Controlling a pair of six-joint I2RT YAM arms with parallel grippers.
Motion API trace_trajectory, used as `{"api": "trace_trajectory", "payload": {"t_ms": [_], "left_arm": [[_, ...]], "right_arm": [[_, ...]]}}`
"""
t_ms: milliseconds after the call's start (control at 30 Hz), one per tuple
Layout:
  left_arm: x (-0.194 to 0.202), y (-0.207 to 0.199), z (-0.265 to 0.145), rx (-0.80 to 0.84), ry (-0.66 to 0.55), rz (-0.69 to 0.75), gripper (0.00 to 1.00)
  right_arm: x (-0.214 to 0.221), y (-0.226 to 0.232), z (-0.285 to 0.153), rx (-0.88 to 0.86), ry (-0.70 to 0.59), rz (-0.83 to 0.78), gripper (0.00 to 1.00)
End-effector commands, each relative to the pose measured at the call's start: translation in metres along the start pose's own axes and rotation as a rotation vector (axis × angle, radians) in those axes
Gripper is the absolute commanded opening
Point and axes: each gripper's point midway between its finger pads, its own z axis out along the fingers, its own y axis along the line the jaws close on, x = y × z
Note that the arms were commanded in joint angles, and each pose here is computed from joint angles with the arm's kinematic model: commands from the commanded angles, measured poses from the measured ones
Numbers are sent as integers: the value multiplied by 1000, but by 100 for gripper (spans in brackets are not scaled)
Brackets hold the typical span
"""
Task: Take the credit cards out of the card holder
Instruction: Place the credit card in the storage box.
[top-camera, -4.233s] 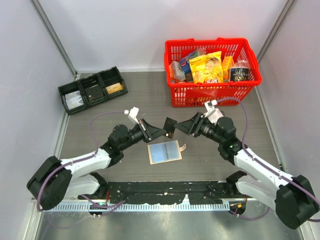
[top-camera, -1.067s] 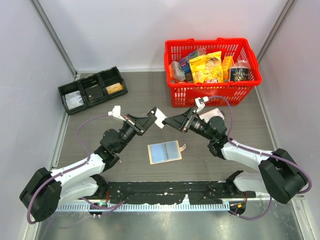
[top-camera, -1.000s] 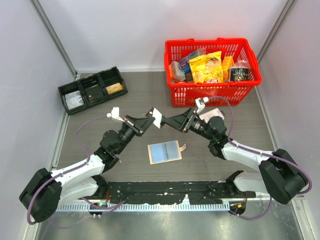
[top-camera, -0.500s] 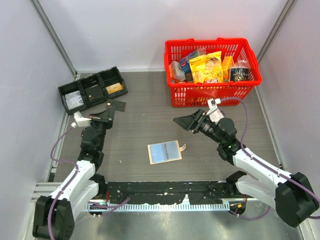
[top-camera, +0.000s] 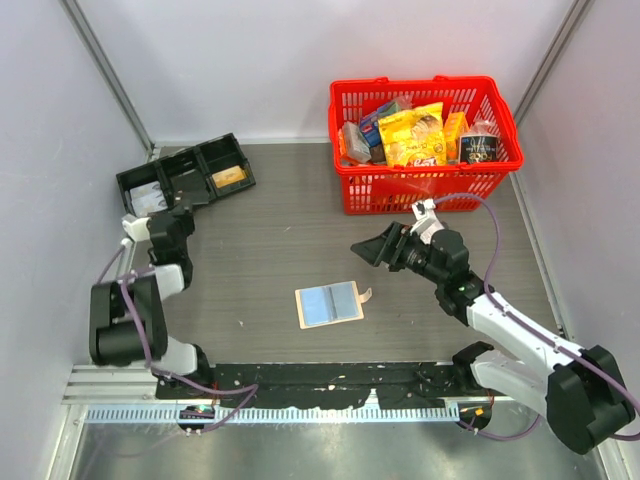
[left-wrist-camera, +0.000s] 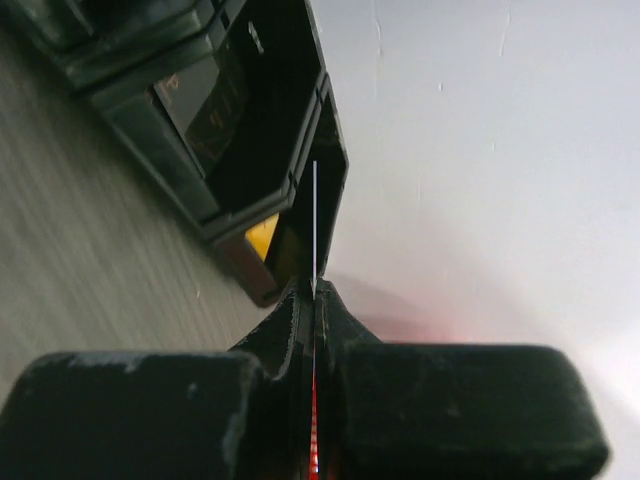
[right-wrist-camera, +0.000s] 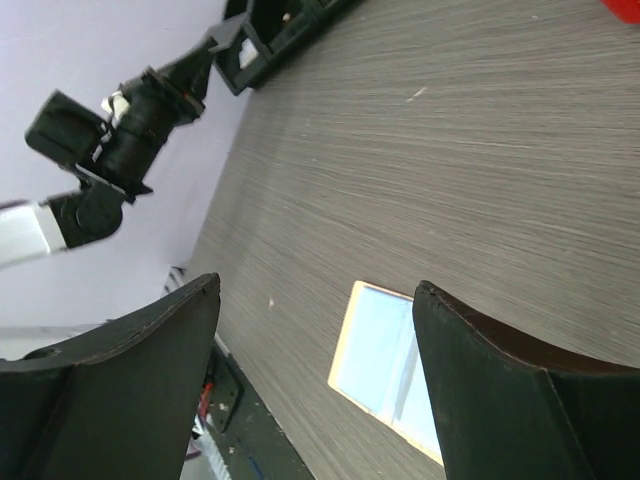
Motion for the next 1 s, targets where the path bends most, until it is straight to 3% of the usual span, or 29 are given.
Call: {"api": "trace_trajectory", "payload": {"t_ms": [0,333,500,767,900,967], "left_arm": [[-20,-30,48,89,-93,-41,0],[-22,-23,138,15,-162,-82,0],[-28,-1,155,-53,-218,-99,0],[-15,17,173,-102,-182,-104,1],[-10,24,174,-133,-164,-108,7],[-10,25,171,-143,-158,-105,16]], "right_arm": [[-27,7,-6,48,-43,-170,82],[-34,-11,-9,150,-53,-264,82],[-36,-16,-7,169,-51,-275,82],[-34,-21,-6,187,-42,-278,82],[-34,-22,-6,189,-38,-281,82],[-34,-24,-6,198,-36,-280,82]]}}
